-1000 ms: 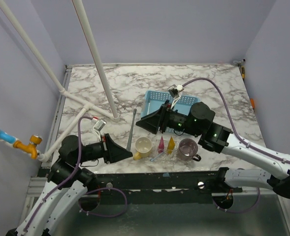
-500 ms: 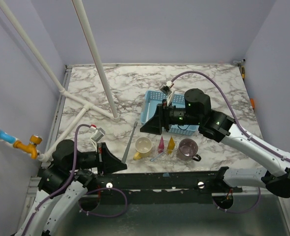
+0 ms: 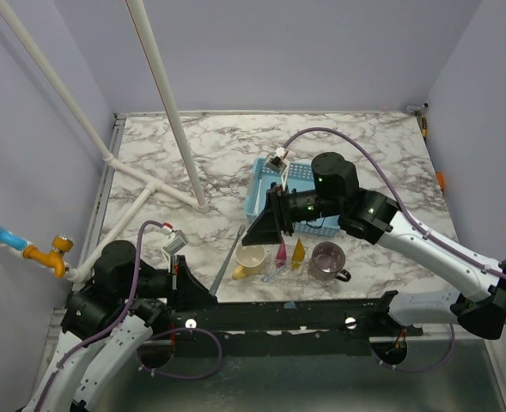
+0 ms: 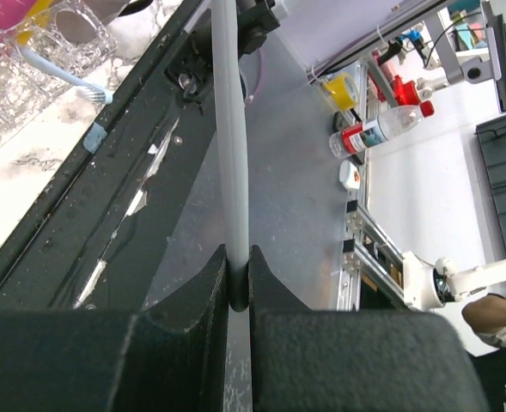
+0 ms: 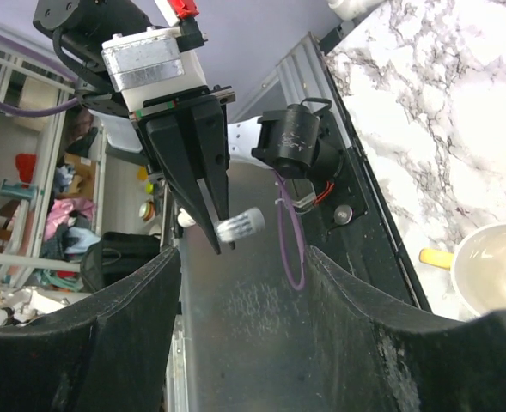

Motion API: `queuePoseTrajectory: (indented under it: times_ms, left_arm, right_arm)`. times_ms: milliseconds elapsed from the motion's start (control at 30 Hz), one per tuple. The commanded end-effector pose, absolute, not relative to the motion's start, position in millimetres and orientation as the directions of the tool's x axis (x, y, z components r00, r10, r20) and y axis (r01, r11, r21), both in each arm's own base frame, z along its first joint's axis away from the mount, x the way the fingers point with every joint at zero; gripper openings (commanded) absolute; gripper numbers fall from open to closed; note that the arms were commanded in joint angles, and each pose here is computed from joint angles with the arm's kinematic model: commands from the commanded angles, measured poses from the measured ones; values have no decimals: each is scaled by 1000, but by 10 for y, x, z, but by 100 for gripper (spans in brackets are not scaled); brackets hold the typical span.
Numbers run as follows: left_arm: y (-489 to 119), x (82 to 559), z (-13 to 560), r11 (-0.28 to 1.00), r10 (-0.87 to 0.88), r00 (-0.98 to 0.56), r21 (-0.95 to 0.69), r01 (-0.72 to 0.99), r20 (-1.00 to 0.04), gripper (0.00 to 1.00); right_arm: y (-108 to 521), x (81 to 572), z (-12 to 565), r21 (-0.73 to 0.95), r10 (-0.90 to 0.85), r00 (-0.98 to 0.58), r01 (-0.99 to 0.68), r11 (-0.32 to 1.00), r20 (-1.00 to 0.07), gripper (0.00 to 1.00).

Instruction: Prepare toiletry sets of a toothbrush and toothpaste on the tray

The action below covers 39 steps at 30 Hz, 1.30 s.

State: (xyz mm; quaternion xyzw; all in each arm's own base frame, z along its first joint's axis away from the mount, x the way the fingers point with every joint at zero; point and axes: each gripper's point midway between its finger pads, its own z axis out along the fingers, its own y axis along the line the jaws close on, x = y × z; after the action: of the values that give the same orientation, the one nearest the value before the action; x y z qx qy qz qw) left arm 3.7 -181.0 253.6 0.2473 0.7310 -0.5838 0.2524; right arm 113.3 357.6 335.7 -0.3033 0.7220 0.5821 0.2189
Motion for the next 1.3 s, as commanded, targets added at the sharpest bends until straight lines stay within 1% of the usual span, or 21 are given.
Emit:
queuePoseTrajectory:
  times_ms: [0,133,300,367,433,533,633,767,900,1267]
  left_arm:
    - [-1789,-80,2547,150,126,-728,-713,685,-673,0]
    - [-1761,-74,2500,182,141,-728,-705,685,-671,0]
    - [-1704,4,2424,273,140,-731,-683,677,-668,0]
    - [-1672,44,2398,316,141,-729,-667,675,-670,0]
    - [-1618,101,2396,375,132,-723,-641,670,-678,0]
    - [-1542,128,2410,429,139,-713,-608,669,-687,0]
    - [-1446,235,2361,521,134,-713,-564,641,-688,0]
    - [-1417,309,2298,565,136,-726,-549,616,-674,0]
    - [-1369,346,2234,602,157,-727,-518,607,-669,0]
    - [-1315,366,2123,646,246,-720,-444,620,-649,0]
  right_arm:
    - [3628,1072,3436,730,-217,-726,-680,77,-653,62]
    - [3660,1075,3473,736,-217,-729,-674,63,-649,62]
    - [3692,1154,3460,753,-191,-757,-649,109,-625,61]
    - [3713,1175,3453,768,-189,-774,-629,124,-604,59]
    - [3723,1232,3390,776,-190,-796,-604,181,-575,58]
    - [3709,1344,3282,770,-178,-818,-575,276,-547,59]
    - [3729,1343,3235,792,-188,-845,-535,293,-501,59]
    - [3768,1401,3188,814,-167,-875,-483,322,-453,59]
    - [3831,1437,3218,833,-155,-888,-460,309,-433,59]
    - [4013,1566,3012,862,-178,-926,-375,342,-332,59]
